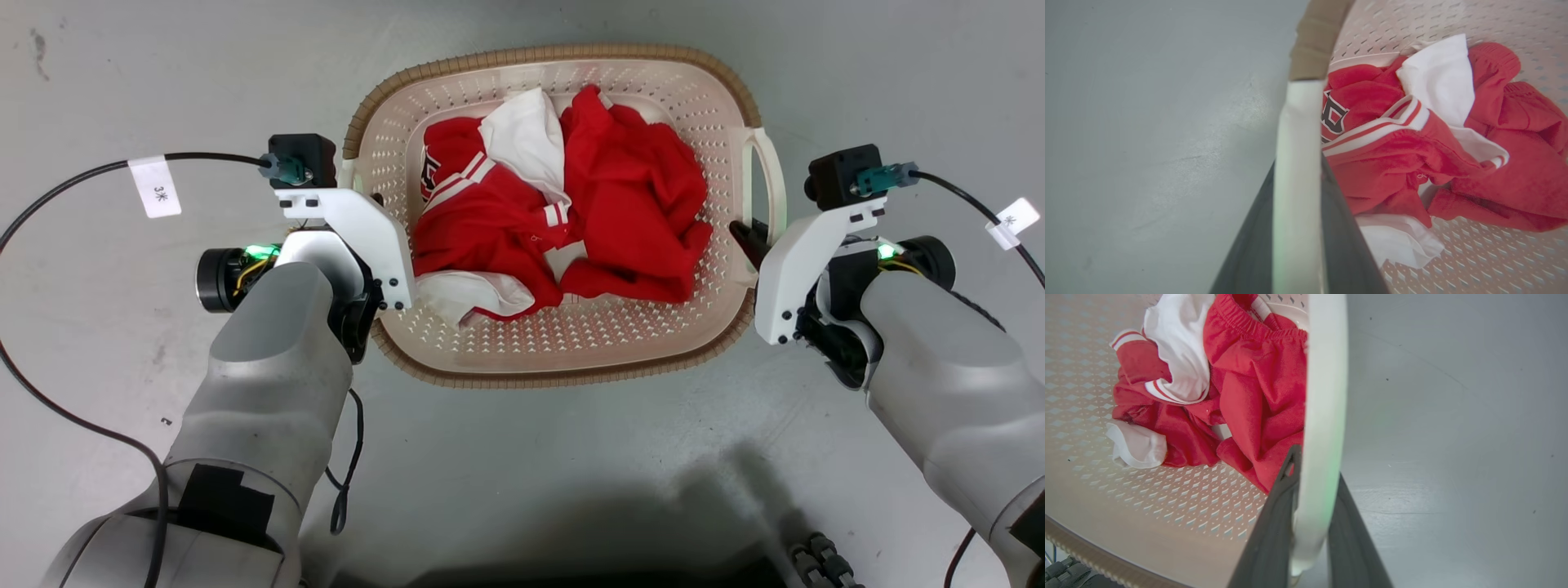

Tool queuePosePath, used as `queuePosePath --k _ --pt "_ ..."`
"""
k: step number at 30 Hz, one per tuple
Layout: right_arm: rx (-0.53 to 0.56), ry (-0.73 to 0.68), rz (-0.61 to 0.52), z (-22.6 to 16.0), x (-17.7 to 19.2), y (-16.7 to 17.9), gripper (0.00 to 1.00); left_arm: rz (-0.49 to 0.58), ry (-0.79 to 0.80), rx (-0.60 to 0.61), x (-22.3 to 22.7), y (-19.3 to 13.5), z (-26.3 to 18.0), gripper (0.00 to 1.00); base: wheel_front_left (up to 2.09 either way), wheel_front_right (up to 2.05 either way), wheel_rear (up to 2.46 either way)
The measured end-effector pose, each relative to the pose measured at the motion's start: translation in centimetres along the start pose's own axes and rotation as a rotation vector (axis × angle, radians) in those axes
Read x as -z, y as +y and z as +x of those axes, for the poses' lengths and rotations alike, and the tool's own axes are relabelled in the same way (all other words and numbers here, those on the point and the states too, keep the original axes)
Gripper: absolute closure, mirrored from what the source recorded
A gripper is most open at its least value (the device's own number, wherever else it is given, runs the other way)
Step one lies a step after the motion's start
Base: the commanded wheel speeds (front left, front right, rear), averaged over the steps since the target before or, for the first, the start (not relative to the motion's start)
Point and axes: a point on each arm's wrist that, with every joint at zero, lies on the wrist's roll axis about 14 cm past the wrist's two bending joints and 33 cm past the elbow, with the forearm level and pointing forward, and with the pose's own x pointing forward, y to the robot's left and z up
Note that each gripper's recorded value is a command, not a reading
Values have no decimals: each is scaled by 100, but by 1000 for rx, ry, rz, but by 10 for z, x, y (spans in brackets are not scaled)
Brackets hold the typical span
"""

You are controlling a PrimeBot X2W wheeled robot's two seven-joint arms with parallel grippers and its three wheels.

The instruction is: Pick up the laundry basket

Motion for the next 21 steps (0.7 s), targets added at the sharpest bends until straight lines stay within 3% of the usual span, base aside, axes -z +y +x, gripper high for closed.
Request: queuePosePath --k 8,21 --pt "-10 13 18 -16 -4 5 100 -3 -20 7 -11 -4 -16 100 0 0 0" --pt "-22 95 33 -73 9 25 100 -42 26 34 -9 -17 -78 100 0 0 0"
